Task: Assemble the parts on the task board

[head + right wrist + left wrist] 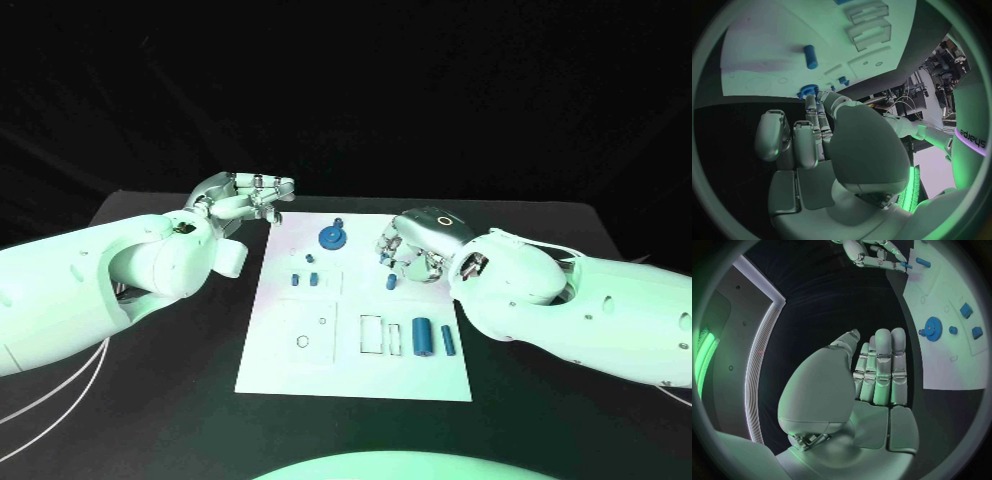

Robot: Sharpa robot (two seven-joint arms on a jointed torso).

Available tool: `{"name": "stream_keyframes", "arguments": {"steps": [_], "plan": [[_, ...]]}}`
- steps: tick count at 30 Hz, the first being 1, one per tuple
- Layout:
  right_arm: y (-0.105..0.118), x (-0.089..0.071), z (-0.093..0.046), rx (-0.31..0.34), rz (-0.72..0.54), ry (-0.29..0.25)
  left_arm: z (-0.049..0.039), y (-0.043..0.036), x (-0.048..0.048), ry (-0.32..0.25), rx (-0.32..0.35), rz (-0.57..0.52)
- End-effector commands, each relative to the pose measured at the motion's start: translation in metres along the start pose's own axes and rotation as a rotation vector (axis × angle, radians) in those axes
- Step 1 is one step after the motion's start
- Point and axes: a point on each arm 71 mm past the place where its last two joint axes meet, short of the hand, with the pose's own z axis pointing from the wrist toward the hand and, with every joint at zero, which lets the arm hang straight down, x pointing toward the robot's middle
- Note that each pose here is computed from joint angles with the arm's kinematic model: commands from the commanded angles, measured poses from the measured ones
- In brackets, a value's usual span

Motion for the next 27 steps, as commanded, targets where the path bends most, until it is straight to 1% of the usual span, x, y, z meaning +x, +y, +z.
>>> {"name": "stream_keyframes", "arguments": {"steps": [1,5,7,12,16,22,27], "plan": [[0.017,-0.002,0.000,-0.045,0.034,-0.033,0.0024,-0.0012,0.0048,0.006,0.009,-0.008],[0.035,0.000,0.001,-0.089,0.064,-0.027,0.0048,-0.0008,0.0094,0.014,0.009,-0.012],[0.044,0.004,0.002,-0.109,0.085,-0.014,0.0072,-0.0004,0.0131,0.020,0.008,-0.017],[0.056,0.017,0.005,-0.130,0.110,0.020,0.0131,0.0003,0.0227,0.042,0.011,-0.028],[0.063,0.032,0.008,-0.144,0.110,0.054,0.0160,0.0005,0.0299,0.065,0.013,-0.033],[0.071,0.050,0.011,-0.159,0.114,0.087,0.0177,0.0005,0.0334,0.074,0.016,-0.035],[0.074,0.058,0.014,-0.159,0.114,0.101,0.0180,0.0004,0.0341,0.085,0.018,-0.038]]}}
